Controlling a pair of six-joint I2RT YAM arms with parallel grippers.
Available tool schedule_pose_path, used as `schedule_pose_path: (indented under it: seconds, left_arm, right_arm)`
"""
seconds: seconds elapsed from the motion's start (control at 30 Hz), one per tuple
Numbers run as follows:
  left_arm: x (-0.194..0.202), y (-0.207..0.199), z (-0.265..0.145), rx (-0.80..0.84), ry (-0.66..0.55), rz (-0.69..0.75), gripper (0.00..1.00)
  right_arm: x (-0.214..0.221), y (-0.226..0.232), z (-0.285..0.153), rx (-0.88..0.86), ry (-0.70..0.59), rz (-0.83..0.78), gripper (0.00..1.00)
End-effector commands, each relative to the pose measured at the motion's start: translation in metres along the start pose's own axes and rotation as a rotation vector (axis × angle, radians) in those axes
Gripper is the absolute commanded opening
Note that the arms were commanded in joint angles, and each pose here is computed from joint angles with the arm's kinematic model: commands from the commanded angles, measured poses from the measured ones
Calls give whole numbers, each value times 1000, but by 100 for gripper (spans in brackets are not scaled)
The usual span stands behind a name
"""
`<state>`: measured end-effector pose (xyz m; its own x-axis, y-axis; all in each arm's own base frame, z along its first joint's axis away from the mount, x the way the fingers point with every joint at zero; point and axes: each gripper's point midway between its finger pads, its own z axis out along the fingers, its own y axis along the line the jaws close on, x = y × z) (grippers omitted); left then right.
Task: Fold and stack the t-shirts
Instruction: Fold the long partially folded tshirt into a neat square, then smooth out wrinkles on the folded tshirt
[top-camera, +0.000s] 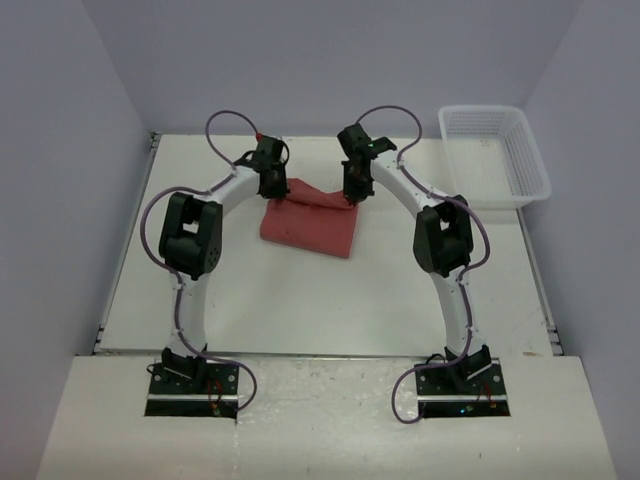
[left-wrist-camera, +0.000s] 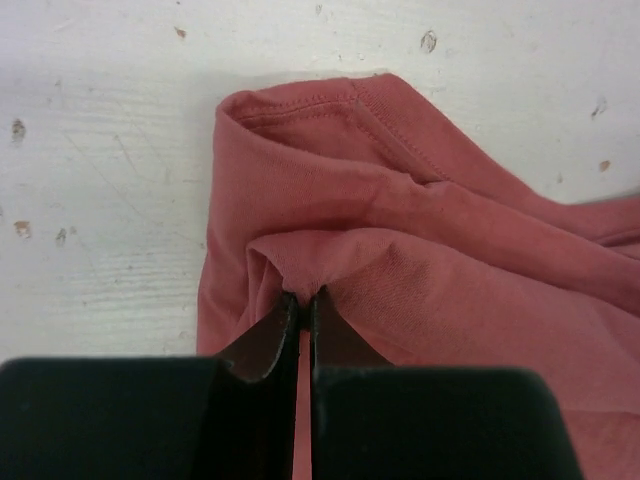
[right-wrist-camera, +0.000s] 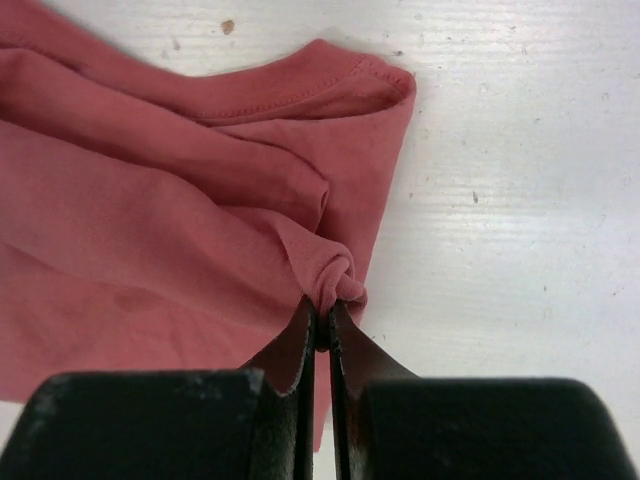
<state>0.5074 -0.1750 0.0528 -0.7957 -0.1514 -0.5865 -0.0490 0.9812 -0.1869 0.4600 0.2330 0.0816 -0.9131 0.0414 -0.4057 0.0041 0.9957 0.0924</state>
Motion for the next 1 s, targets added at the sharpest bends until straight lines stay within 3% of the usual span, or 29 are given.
schedule_pose_path:
  seconds: [0.0,0.07,0.13,0.2,0.27,0.33,0.37,0.43,0.5,0.6,0.67,0.73,0.8,0.87,0.9,0.97]
  left_arm:
    - [-25,-12,3,65,-57,35,0]
    - [-23,-14,9,75,-56,51,0]
    - [-24,-13,12,75,-68,65,12]
    - [-25,-12,7,77,-84,76,31]
    - [-34,-15,-2,104,-140,93,49]
    - [-47,-15,-11,100,-198,102,57]
    - [-52,-15,-24,108,-229,107,63]
    - [-71,-16,-43,112,-330,114,67]
    - [-81,-16,-74,125,-410,120,73]
    - [-104,-20,-124,165,-569,114,77]
    - [-111,-21,-147,177,-600,95,78]
    - [-109,-24,-153,188,-566,87,78]
    - [-96,-30,-153,218,-511,69,71]
    - [-77,-44,-147,298,-457,83,40]
    - [-62,-52,-136,343,-394,88,2]
    - [-45,-55,-120,368,-305,40,0]
  right_arm:
    - [-4,-1,3,3,9,6,0]
    - [-3,-2,6,4,12,5,0]
    - [-3,-3,10,18,12,11,0]
    - [-7,-3,11,16,0,4,4]
    - [-12,-3,12,17,-25,-5,18]
    - [-21,-4,10,33,-58,-11,26]
    - [-23,-3,10,26,-66,-21,42]
    - [-38,-2,4,26,-114,-26,57]
    - [-52,3,-9,7,-163,-35,80]
    - [-73,5,-38,-6,-246,-49,99]
    - [-73,7,-52,-22,-251,-52,99]
    - [-69,14,-71,-50,-260,-58,99]
    - [-54,17,-84,-80,-245,-74,99]
    - [-30,31,-81,-164,-193,-72,81]
    - [-34,37,-93,-213,-220,-48,6]
    - [-18,42,-85,-266,-173,-33,0]
